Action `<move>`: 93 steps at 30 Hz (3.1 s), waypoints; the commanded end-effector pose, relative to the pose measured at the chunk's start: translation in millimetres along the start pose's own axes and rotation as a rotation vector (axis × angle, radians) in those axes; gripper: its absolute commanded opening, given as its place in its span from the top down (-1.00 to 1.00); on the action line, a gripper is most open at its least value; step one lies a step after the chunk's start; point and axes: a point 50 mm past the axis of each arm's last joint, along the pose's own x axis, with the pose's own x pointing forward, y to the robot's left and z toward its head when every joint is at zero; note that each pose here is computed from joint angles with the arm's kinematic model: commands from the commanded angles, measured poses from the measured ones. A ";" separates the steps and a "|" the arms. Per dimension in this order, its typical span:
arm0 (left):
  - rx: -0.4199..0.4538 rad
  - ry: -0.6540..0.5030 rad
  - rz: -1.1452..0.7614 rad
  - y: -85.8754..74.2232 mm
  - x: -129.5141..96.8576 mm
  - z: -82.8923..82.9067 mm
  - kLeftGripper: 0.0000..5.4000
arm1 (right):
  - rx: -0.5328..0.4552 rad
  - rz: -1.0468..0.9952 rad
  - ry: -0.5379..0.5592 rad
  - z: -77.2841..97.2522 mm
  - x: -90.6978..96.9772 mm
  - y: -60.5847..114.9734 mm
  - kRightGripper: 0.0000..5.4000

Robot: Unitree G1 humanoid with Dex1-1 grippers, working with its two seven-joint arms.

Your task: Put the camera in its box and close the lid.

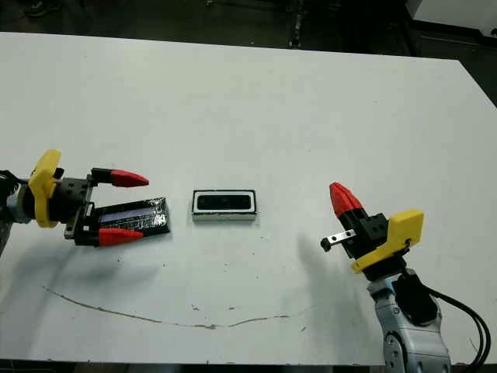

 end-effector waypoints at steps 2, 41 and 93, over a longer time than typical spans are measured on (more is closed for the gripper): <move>0.078 0.042 0.056 -1.0 -0.4 -0.5 -1.00 | -0.026 -0.005 0.016 -2.0 -3.7 -2.8 1.00; 0.003 0.276 0.130 11.0 -0.9 -25.3 -1.00 | -0.026 0.000 0.031 -3.2 -6.1 -2.8 1.00; -0.001 0.423 0.187 12.0 18.8 -4.5 -0.17 | -0.020 0.017 0.037 -4.6 -5.4 -0.7 1.00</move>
